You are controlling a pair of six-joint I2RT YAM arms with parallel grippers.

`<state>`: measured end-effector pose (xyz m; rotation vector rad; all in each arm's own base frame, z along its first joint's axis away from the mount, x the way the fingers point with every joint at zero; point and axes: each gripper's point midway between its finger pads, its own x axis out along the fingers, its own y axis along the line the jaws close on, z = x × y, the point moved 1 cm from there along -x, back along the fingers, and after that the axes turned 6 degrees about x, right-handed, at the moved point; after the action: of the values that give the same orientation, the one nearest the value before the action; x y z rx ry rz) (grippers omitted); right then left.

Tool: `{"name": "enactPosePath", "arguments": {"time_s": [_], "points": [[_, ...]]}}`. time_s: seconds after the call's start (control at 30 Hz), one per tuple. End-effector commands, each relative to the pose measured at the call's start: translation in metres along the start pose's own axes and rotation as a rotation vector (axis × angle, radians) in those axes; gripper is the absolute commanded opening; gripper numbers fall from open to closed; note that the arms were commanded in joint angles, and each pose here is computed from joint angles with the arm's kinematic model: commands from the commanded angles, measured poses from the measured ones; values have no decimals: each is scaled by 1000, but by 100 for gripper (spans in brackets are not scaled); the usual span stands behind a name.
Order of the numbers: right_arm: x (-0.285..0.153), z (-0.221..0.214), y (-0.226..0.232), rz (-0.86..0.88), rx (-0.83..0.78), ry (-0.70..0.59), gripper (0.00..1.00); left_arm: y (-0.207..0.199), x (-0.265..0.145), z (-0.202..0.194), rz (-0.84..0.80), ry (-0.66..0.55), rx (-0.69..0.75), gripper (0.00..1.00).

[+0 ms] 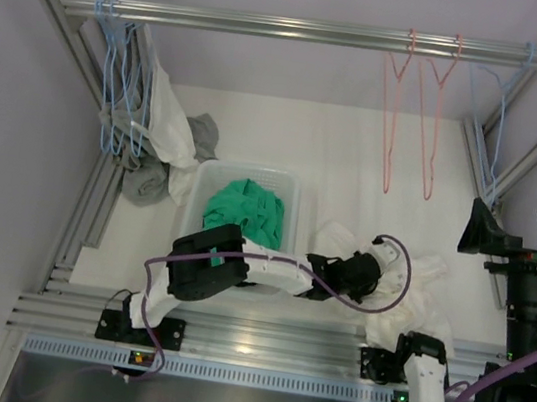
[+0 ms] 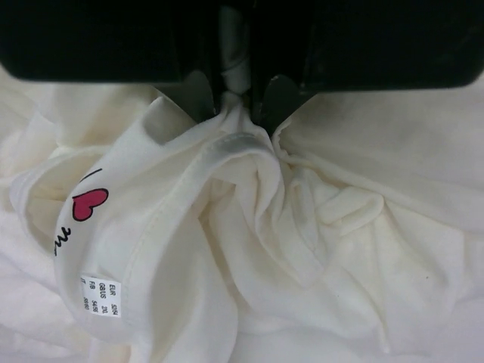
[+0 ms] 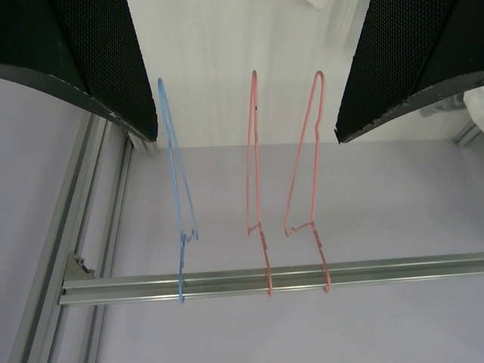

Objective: Remove the tank top from the hanger

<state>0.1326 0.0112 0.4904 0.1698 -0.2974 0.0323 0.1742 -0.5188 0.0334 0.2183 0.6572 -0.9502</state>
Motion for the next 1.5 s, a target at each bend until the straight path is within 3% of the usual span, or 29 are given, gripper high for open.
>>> {"name": "enactPosePath", "arguments": {"time_s": [0.0, 0.07, 0.17, 0.4, 0.6, 0.87, 1.07, 1.23, 1.27, 1.33, 1.47], "points": [[-13, 20, 6, 17, -20, -57, 99, 26, -15, -97, 157, 270, 66, 0], [-13, 21, 6, 16, -21, -59, 99, 32, -26, -89, 185, 250, 73, 0], [-13, 21, 5, 10, -24, -62, 99, 38, -50, -42, 220, 138, 104, 0], [-16, 26, -3, -44, -41, -84, 99, 30, -164, 124, 194, -265, 99, 0], [-22, 34, -6, -70, -52, -113, 99, 59, -254, 181, 307, -474, 44, 0], [-25, 44, -6, -79, -51, -144, 99, 99, -347, 206, 453, -632, -11, 0], [-23, 46, -4, -67, -44, -150, 99, 134, -400, 219, 665, -662, 23, 0], [-24, 50, 0, -49, -31, -166, 99, 177, -404, 209, 828, -622, -28, 0], [-25, 52, 2, -41, -30, -172, 99, 192, -405, 205, 849, -632, -103, 0], [-24, 53, 5, -24, -31, -172, 99, 216, -397, 184, 863, -591, -206, 0], [-23, 55, 8, -6, -28, -178, 99, 225, -373, 147, 782, -534, -288, 0]]}}
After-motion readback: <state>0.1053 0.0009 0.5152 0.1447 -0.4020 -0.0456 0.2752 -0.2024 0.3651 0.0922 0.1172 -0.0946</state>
